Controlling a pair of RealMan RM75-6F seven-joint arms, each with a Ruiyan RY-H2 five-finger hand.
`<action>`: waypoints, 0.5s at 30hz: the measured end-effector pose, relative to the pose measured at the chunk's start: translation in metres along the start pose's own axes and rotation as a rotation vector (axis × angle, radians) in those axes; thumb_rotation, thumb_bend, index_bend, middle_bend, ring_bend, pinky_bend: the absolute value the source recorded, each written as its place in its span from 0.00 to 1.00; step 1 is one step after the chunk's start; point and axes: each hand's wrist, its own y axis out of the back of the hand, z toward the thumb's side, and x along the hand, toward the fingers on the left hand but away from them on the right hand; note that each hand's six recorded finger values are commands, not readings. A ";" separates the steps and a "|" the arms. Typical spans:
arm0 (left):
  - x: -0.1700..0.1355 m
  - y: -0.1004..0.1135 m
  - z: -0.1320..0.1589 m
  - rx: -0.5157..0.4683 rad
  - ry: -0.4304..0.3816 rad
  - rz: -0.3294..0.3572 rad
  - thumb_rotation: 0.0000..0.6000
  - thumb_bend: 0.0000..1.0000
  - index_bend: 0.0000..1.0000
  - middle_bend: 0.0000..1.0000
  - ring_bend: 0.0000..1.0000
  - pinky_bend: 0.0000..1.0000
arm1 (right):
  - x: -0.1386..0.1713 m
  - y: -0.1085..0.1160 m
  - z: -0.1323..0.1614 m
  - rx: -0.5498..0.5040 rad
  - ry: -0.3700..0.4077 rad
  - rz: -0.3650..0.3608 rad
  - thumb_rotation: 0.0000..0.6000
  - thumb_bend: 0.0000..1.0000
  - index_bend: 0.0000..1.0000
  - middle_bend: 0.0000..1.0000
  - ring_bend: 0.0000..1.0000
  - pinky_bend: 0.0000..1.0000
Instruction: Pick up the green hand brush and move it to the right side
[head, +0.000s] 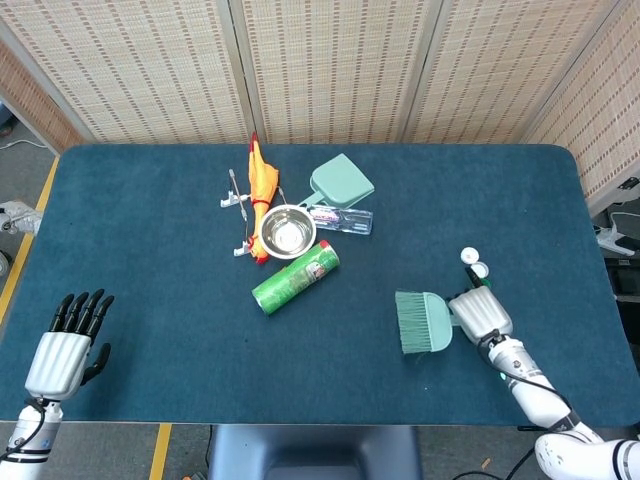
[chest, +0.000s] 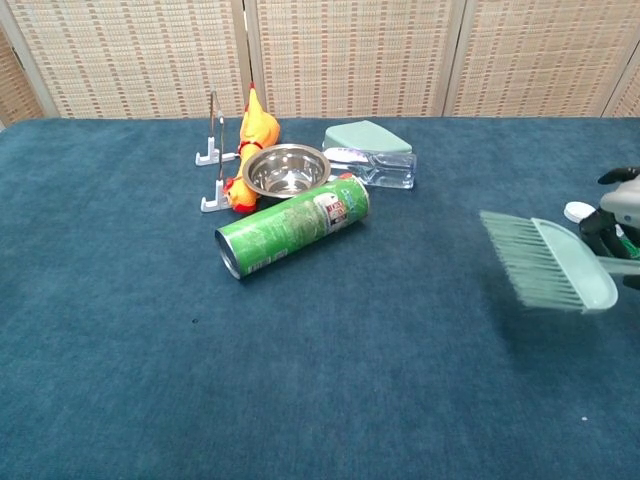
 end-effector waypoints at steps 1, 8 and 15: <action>0.000 0.000 0.000 0.000 0.002 -0.002 1.00 0.45 0.00 0.00 0.00 0.05 | 0.000 -0.009 0.001 0.015 -0.002 0.008 1.00 0.31 0.86 0.77 0.42 0.00; 0.001 -0.003 -0.004 0.001 0.005 -0.010 1.00 0.45 0.00 0.00 0.00 0.05 | -0.010 -0.057 -0.005 0.087 -0.053 0.016 1.00 0.31 0.16 0.33 0.16 0.00; 0.001 -0.006 -0.003 0.001 0.002 -0.018 1.00 0.45 0.00 0.00 0.00 0.05 | -0.001 -0.064 -0.003 0.082 -0.059 0.033 1.00 0.18 0.00 0.00 0.00 0.00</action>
